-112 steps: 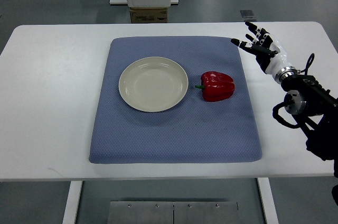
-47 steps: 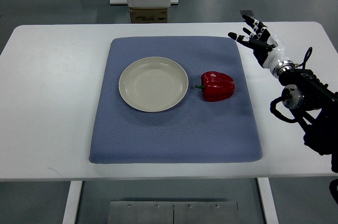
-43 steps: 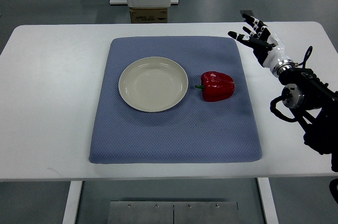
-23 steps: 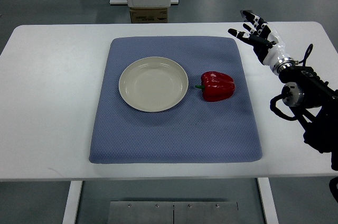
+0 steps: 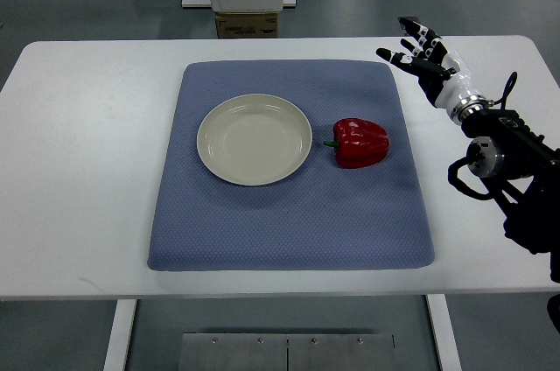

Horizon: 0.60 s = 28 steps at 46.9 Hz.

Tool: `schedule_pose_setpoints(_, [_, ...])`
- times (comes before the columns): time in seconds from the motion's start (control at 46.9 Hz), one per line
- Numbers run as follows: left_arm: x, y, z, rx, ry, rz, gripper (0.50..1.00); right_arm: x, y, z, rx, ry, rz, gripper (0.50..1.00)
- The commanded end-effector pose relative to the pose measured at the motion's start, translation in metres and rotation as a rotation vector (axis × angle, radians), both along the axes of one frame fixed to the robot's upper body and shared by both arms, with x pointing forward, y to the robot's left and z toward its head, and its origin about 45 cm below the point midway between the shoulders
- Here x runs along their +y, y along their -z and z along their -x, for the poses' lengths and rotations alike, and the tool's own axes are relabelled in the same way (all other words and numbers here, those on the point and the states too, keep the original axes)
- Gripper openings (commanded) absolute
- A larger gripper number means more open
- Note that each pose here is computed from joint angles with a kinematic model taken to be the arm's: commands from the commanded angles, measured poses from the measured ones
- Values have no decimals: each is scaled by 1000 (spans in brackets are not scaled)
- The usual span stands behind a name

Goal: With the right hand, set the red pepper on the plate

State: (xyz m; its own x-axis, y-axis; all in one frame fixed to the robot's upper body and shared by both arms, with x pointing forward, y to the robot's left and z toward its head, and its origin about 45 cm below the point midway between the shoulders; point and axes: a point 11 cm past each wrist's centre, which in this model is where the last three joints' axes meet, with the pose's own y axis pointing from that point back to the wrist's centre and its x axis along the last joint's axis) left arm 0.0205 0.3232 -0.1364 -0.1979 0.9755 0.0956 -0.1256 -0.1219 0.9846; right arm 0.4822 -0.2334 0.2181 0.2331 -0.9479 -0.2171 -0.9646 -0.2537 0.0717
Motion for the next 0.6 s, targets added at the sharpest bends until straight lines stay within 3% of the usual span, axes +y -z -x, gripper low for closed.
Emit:
schedule_pose_setpoints(0.0, [0,0,0,0,1,0,1000,8,0,2,-6,-61,14,1000])
schedule_pose_setpoints(0.363, [0,0,0,0,1,0,1000,-6,-16,1,-39,-177,269,995])
schedule_pose_setpoints(0.576, [0,0,0,0,0,0,1000,11,-24,12,-124,-352,492,991])
